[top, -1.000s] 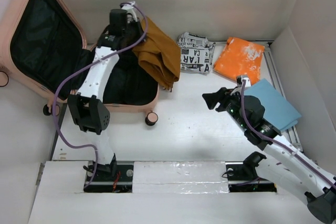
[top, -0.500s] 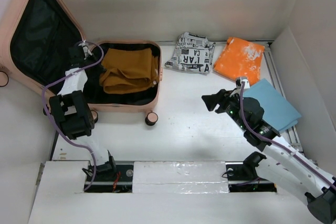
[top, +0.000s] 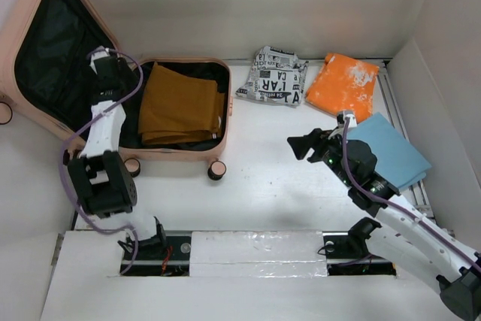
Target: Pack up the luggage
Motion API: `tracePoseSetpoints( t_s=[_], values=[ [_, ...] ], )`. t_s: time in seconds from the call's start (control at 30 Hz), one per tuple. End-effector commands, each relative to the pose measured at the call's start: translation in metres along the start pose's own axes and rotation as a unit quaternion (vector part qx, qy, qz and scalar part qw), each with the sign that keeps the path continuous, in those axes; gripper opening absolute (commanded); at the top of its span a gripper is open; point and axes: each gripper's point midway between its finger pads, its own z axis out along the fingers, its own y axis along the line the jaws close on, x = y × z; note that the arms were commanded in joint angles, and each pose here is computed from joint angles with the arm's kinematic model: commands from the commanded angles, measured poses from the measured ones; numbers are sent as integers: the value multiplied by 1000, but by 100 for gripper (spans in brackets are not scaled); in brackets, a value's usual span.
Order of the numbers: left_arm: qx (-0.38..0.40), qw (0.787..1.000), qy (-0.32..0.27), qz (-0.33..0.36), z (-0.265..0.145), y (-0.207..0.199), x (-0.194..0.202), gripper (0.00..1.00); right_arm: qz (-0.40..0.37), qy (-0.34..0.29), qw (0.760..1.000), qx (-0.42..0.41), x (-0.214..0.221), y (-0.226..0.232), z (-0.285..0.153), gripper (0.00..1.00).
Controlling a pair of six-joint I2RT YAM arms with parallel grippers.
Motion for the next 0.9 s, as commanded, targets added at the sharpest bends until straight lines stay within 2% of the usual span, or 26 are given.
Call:
tracePoseSetpoints(
  t_s=[0.0, 0.1, 0.13, 0.17, 0.23, 0.27, 0.3, 0.37, 0.43, 0.47, 0.5, 0.53, 0.57, 0.6, 0.63, 0.67, 0.73, 0.77, 0.8, 0.83, 0.87],
  values=[
    [10, 983, -176, -51, -92, -33, -90, 57, -2, -21, 1000, -14, -11, 8, 4, 72],
    [59, 978, -195, -38, -124, -70, -91, 59, -1, -33, 999, -4, -16, 5, 2, 70],
    [99, 977, -186, -15, -140, -111, -71, 59, 4, -35, 999, 8, -14, 0, 3, 67],
    [119, 976, -180, 2, -150, -134, -59, 59, 5, -43, 999, 11, -18, -1, 1, 63],
    [147, 974, -171, 21, -170, -176, -36, 59, 12, -60, 998, 19, -26, -2, -2, 42],
    [185, 974, -131, 22, -172, -211, -4, 57, 12, -64, 997, 31, -27, -7, -4, 29],
    [210, 972, -102, 20, -170, -225, 10, 52, 13, -71, 997, 34, -31, -8, -9, 14],
    [269, 962, -44, 18, -160, -257, 44, 46, 20, -83, 995, 44, -42, -8, -16, 9],
    [259, 964, -55, 8, -161, -277, 51, 41, 24, -104, 993, 41, -59, -3, -26, 9],
    [225, 971, -77, 7, -158, -279, 52, 34, 23, -99, 994, 49, -56, -7, -26, 10],
    [233, 970, -63, 25, -162, -304, 84, 29, 25, -112, 992, 48, -65, -4, -29, 10],
    [241, 968, -69, 33, -168, -320, 92, 28, 25, -111, 992, 48, -68, -2, -31, 12],
    [254, 964, -78, 28, -179, -340, 90, 18, 24, -105, 993, 52, -65, -4, -31, 14],
    [246, 965, -71, 52, -170, -358, 121, 14, 23, -105, 993, 58, -67, -5, -30, 15],
    [239, 967, -58, 69, -166, -365, 134, 10, 23, -104, 993, 59, -69, -4, -31, 18],
    [250, 966, -62, 40, -171, -384, 121, 2, 21, -95, 993, 64, -64, -7, -31, 20],
    [260, 964, -18, 56, -147, -403, 160, 0, 21, -98, 993, 68, -66, -8, -34, 24],
    [281, 958, 2, 53, -140, -416, 177, 0, 22, -102, 992, 71, -67, -9, -38, 29],
    [290, 956, -5, 45, -142, -421, 172, 0, 22, -102, 992, 71, -65, -10, -39, 32],
    [323, 945, 5, 40, -141, -437, 184, 0, 22, -101, 992, 71, -63, -12, -40, 38],
    [329, 943, 21, 49, -136, -438, 198, 0, 21, -97, 992, 74, -61, -13, -40, 38]
  ],
)
